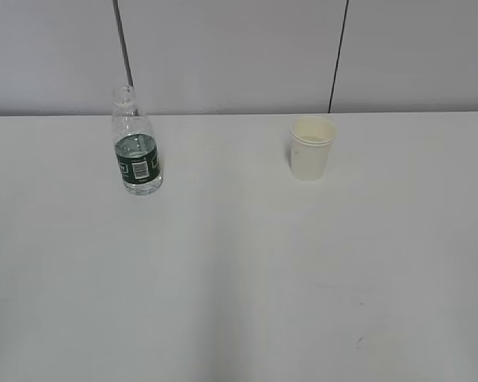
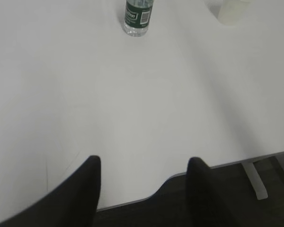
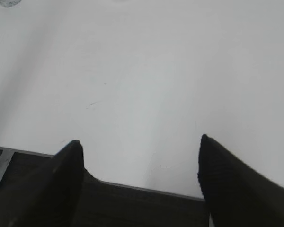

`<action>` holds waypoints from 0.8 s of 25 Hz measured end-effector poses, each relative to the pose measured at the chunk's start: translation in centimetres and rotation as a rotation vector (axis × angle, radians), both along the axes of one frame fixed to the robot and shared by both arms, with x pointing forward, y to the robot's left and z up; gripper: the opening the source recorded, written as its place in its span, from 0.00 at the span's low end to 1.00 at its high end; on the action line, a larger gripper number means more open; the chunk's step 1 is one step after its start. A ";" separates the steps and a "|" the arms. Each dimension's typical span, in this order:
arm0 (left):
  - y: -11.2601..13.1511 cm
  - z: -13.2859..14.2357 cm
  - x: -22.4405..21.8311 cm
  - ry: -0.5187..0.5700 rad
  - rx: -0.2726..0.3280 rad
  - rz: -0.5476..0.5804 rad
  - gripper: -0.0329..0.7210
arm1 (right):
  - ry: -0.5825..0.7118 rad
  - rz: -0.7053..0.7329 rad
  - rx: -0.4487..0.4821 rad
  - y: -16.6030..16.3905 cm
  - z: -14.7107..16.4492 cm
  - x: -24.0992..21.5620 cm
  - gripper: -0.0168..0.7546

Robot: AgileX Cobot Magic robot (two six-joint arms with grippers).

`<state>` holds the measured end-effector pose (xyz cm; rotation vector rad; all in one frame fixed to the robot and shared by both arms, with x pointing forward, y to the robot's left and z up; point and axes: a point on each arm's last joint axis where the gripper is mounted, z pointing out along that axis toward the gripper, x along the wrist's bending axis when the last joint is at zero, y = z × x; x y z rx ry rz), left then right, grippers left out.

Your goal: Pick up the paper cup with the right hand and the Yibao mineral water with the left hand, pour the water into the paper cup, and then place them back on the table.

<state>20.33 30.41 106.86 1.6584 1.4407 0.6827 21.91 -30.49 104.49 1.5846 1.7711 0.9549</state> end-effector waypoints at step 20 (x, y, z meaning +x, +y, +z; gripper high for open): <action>-0.5 -1.7 2.3 -0.063 0.022 -0.017 0.52 | -0.064 0.016 -0.019 0.2 -0.4 1.0 0.78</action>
